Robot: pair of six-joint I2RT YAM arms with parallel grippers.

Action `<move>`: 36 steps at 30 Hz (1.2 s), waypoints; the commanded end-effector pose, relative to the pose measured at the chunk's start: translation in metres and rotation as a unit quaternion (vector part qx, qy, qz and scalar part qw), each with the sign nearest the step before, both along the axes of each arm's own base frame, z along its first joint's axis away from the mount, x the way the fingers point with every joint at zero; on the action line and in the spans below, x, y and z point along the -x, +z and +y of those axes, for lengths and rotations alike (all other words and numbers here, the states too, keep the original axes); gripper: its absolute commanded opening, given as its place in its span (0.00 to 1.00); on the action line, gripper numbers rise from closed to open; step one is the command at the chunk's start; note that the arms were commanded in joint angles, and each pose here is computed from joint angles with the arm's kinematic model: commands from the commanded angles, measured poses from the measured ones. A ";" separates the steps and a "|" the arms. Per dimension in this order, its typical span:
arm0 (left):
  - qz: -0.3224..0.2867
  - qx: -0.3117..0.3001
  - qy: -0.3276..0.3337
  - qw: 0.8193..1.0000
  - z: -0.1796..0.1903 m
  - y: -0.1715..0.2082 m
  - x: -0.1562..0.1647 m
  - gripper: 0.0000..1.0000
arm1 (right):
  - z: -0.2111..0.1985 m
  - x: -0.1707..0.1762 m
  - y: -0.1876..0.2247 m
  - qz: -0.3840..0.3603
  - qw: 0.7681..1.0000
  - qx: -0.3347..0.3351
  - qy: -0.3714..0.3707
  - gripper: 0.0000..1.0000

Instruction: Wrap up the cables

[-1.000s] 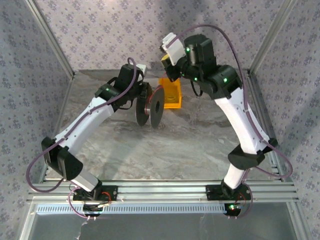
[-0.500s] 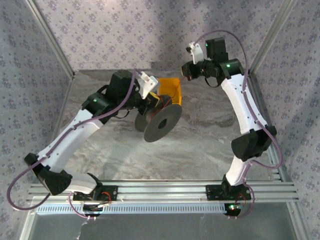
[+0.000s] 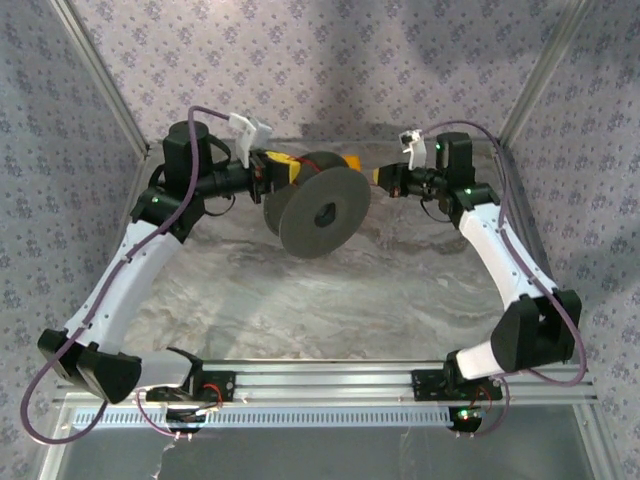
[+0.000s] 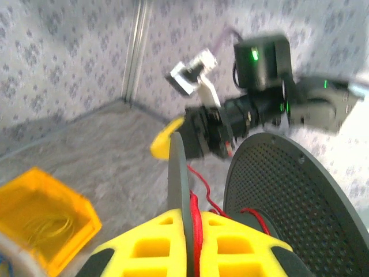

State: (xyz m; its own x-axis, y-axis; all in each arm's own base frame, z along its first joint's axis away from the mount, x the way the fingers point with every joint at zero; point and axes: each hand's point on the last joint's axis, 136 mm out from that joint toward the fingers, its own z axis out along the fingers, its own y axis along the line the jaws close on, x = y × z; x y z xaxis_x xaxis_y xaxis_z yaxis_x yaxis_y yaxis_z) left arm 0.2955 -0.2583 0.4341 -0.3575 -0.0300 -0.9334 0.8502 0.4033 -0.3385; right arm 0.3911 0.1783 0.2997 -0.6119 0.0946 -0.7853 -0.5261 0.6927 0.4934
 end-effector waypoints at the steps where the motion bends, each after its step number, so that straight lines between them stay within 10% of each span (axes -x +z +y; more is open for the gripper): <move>1: -0.113 0.157 -0.021 0.981 0.025 0.112 0.033 0.00 | -0.042 -0.022 -0.020 0.007 0.992 0.007 -0.125 0.00; 17: 0.076 0.408 0.281 0.866 0.104 0.080 -0.090 0.00 | -0.012 0.020 0.013 -0.106 0.964 0.022 -0.242 0.00; 26: 0.153 0.440 0.423 0.777 0.148 0.023 -0.101 0.00 | 0.042 0.037 0.019 -0.162 0.963 0.021 -0.213 0.00; 36: 0.186 0.406 0.488 0.750 0.145 -0.010 -0.094 0.00 | 0.096 0.046 0.024 -0.186 0.970 0.012 -0.154 0.00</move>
State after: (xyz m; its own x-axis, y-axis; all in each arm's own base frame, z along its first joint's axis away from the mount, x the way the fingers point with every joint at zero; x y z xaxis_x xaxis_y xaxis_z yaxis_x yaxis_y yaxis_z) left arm 0.3976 -0.1487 0.3655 -0.2481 -0.8791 -0.4071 0.0011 0.4199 -0.9076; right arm 0.3479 0.2644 0.3164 -0.2576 0.2347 -0.9373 -0.4045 0.8548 0.3251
